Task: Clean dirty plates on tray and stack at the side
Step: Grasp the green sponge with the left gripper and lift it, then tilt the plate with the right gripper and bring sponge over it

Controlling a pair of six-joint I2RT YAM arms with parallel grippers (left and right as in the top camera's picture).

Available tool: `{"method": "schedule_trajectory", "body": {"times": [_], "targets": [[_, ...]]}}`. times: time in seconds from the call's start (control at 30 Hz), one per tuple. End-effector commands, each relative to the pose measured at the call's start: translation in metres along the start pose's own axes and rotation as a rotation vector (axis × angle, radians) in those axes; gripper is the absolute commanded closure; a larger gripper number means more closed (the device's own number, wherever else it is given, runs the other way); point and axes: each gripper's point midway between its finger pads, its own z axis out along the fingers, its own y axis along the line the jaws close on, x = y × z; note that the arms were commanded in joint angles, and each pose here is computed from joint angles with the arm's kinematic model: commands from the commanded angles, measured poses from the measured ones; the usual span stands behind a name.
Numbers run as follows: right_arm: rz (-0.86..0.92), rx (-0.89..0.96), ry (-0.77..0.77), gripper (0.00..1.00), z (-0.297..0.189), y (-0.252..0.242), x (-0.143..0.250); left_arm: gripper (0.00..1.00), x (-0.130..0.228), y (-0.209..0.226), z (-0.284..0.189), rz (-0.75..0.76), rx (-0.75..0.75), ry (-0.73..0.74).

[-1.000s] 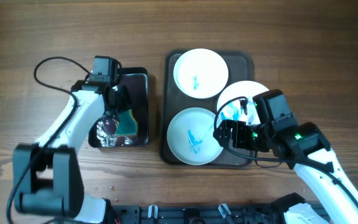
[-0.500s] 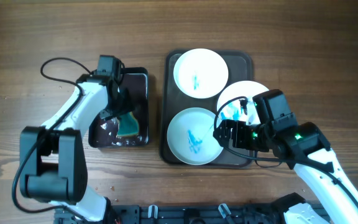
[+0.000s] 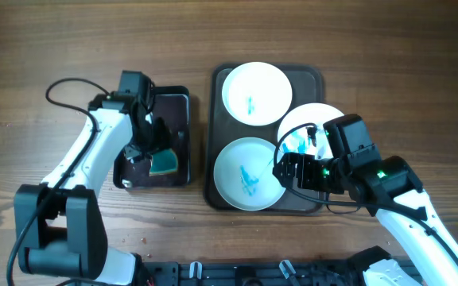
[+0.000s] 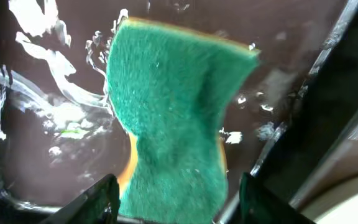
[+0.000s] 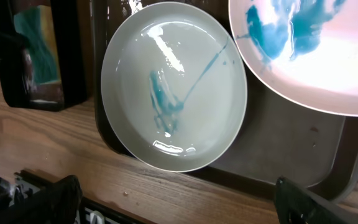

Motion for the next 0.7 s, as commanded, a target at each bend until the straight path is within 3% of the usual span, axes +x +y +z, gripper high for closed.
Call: {"method": "schedule_trajectory", "body": {"times": [0.0,0.17,0.23,0.27,0.37,0.43,0.53,0.6,0.67], "targets": [[0.006,0.019,0.001,0.0,0.003,-0.003,-0.001,0.47,0.01,0.002,0.028,0.01,0.022,-0.003],[0.016,0.021,0.007,0.0,0.004,-0.004,0.001,0.68,-0.008,0.001,0.034,0.016,0.026,-0.1],[0.042,0.022,0.029,0.0,0.007,-0.007,0.007,0.92,-0.013,-0.001,0.031,0.017,0.028,-0.115],[0.046,0.027,0.038,0.0,0.01,-0.01,0.01,0.96,-0.013,-0.001,0.029,0.017,0.027,-0.112],[0.109,0.056,0.07,0.01,0.021,-0.023,0.024,0.96,-0.014,-0.003,0.019,0.016,0.022,-0.102],[0.15,0.065,0.082,0.12,0.031,-0.032,0.031,0.96,-0.018,-0.005,0.006,0.017,0.021,-0.102],[0.146,0.051,0.059,0.39,0.047,-0.04,0.031,0.96,-0.026,-0.013,-0.021,0.023,0.033,-0.123],[0.125,0.05,0.058,0.5,0.053,-0.042,0.029,0.96,-0.03,-0.019,-0.043,0.038,0.047,-0.141],[0.1,0.042,0.078,0.52,0.06,-0.042,0.029,0.96,-0.03,-0.03,-0.061,0.091,0.086,-0.15]]}}
